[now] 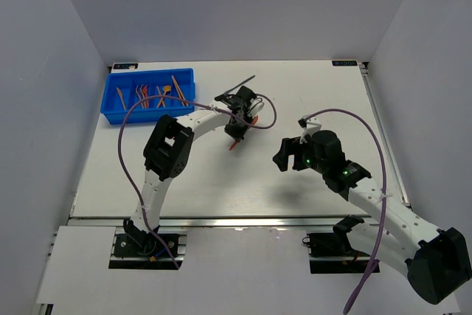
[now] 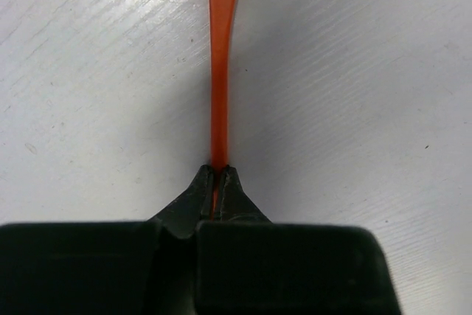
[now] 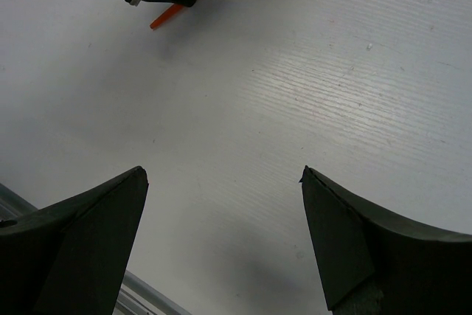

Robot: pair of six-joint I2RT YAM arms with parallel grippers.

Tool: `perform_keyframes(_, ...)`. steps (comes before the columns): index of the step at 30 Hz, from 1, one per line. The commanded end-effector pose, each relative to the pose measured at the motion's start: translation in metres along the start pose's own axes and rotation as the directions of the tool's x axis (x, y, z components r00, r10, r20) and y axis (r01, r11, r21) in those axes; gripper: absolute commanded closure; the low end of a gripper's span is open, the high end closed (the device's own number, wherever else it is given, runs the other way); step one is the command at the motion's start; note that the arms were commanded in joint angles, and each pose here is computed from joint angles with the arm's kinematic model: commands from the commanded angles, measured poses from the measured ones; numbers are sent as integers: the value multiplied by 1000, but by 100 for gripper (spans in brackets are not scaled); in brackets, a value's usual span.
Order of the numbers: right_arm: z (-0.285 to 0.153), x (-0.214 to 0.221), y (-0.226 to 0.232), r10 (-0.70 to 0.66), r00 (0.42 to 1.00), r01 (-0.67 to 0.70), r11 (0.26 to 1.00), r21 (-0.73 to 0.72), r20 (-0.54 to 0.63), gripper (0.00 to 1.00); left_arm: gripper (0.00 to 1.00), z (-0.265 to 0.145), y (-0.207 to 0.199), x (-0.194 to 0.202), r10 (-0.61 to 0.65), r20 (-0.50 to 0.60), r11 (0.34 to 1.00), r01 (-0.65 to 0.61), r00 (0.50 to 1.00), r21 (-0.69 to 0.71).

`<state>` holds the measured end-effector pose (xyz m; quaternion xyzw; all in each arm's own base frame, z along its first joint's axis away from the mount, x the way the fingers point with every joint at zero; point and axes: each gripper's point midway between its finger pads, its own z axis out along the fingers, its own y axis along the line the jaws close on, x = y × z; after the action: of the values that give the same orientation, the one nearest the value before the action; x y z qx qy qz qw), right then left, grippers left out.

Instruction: Sort the eating utensils into containers

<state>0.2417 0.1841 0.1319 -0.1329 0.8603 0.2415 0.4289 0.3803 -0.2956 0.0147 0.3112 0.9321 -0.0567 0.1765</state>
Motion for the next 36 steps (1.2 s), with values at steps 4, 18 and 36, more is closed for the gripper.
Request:
perform_keyframes(4,-3,-9,2,-19,999,19,1000,-16,34,11,100,-30,8,-7,-72,86,996,77,994,-55)
perform_keyframes(18,-4,-9,3,-24,999,25,999,-23,35,11,100,-121,106,-35,-323,426,885,429,845,-180)
perform_keyframes(36,-4,-8,10,-37,999,38,997,-62,28,11,100,-195,424,76,-526,688,352,865,500,-359)
